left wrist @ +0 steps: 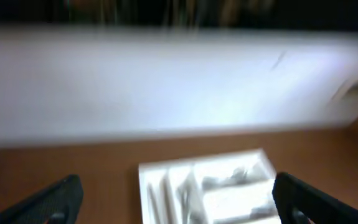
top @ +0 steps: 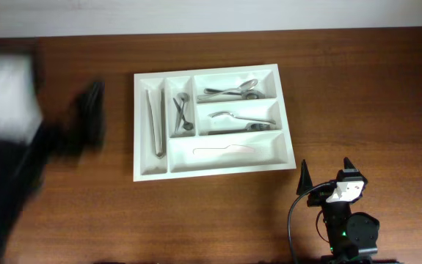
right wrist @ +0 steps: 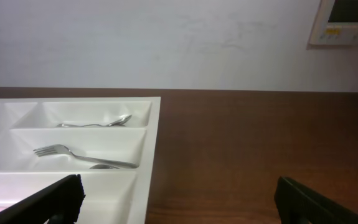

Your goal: Pack container

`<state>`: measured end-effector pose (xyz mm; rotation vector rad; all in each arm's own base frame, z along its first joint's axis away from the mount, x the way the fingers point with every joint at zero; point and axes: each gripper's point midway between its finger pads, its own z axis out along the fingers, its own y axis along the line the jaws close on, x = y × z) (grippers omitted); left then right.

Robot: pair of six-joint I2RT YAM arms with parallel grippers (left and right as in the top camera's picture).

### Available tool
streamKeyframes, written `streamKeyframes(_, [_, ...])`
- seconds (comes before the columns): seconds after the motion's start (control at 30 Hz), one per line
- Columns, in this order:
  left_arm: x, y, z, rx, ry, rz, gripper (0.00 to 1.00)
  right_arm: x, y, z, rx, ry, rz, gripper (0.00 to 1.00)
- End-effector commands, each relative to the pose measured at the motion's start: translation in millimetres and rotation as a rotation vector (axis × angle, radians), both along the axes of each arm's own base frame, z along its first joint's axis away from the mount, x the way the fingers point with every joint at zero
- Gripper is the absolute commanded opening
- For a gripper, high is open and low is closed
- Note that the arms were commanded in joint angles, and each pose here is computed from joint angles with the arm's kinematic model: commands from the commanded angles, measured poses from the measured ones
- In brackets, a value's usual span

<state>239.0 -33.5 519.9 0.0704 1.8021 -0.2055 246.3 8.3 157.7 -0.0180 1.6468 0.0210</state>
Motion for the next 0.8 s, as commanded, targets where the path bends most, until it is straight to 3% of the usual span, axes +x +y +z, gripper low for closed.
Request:
streamKeyframes(0.0, [-69,2,24,-0.015,-0.140,-0.004,0.99,0,-4,-2,0.010,0.001,-0.023,0.99])
streamKeyframes(0.17, [-142,15,38,0.035,-0.308,0.051,0.99,0,-4,-2,0.010,0.001,-0.023,0.99])
streamKeyframes(0.37, [-183,39,1,0.125,-0.342,0.191,0.99,0,-4,-2,0.010,0.001,-0.023,0.99])
streamKeyframes(0.53, [-166,42,-78,0.145,-0.223,0.215,0.99,0,-4,-2,0.010,0.001,-0.023,0.99])
streamKeyframes(0.6, [-138,44,-125,0.150,-0.184,0.228,0.99,0,-4,-2,0.010,0.001,-0.023,0.99])
streamKeyframes(0.77, [-87,47,-180,0.149,-0.207,0.241,0.99,0,-4,-2,0.010,0.001,-0.023,0.99])
